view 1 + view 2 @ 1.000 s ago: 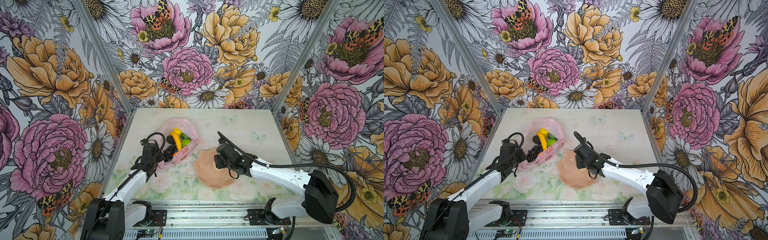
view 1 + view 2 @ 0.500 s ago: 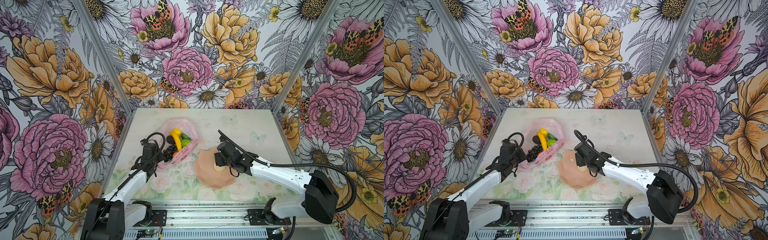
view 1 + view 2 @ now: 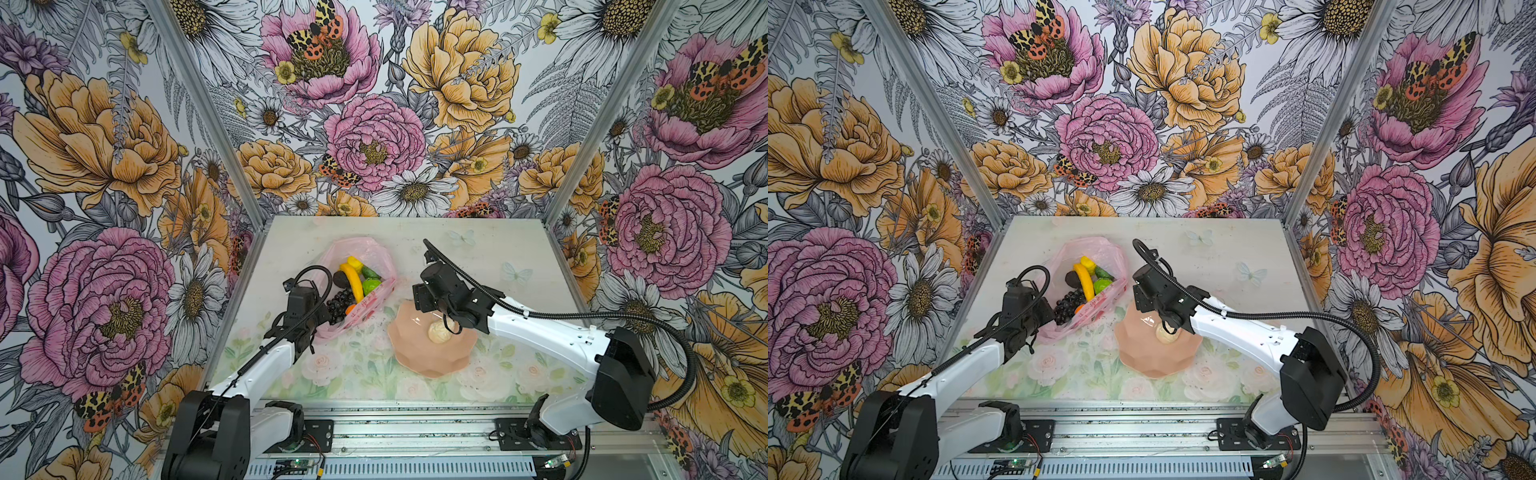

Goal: Take the fake fruits out of the plastic bag
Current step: 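Move the right gripper into the bag while the left gripper holds the bag edge, then close the right gripper on the green fruit inside the bag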

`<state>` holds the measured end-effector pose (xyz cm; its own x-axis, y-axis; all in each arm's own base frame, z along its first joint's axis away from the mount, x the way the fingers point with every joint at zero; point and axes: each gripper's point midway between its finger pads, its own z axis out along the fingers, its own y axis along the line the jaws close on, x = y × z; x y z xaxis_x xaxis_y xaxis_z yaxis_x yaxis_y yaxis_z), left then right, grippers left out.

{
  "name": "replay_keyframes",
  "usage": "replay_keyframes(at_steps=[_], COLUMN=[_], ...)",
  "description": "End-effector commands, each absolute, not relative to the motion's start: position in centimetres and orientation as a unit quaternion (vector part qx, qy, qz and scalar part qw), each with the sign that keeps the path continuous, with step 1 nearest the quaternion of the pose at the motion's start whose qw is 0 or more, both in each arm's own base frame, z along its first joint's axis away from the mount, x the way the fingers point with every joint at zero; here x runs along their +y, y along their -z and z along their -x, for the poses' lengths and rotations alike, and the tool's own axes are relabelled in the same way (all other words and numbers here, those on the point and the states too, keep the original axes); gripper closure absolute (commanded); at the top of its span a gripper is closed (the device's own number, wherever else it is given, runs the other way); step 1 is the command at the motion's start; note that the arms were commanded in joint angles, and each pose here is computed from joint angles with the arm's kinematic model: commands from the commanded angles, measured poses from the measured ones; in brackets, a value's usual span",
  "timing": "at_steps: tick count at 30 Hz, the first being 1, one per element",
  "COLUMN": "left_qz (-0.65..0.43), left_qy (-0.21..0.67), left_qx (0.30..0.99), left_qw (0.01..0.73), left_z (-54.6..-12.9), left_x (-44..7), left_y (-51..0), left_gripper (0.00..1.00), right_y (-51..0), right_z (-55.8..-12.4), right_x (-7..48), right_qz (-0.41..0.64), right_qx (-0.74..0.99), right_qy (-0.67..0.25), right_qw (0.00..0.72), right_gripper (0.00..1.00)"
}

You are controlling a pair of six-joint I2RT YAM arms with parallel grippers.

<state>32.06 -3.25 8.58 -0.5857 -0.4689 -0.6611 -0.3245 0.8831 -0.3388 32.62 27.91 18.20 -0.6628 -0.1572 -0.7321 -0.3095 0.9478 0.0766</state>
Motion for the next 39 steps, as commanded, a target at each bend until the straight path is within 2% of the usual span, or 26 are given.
replay_keyframes(at_steps=[1,9,14,26,39], left_qz=[0.189,0.144,0.140,0.166,0.175], left_qy=[0.088,0.070,0.091,0.120,0.115], left_qx=[0.887,0.901,0.907,0.898,0.896], left_qw=[0.413,0.403,0.386,0.389,0.390], left_z=[-32.8,-33.3,-33.4,-33.3,-33.3], left_x=[-4.8,-6.9,-8.0,-7.1,-6.4], left_y=[-9.8,-9.6,-8.8,-8.9,-8.7], left_gripper=[1.00,1.00,1.00,1.00,1.00], right_y=[-19.3,-16.9,-14.5,-10.5,-6.8], right_z=[-33.8,-37.0,-38.8,-41.9,-41.7], right_x=[32.3,39.4,41.5,42.8,41.8], right_qz=[0.157,0.190,0.192,0.185,0.187], right_qx=[0.893,0.892,0.897,0.907,0.922], right_qy=[-0.139,-0.176,-0.176,-0.181,-0.153], right_qw=[0.397,0.370,0.357,0.333,0.304], right_gripper=[0.28,0.27,0.28,0.29,0.30])
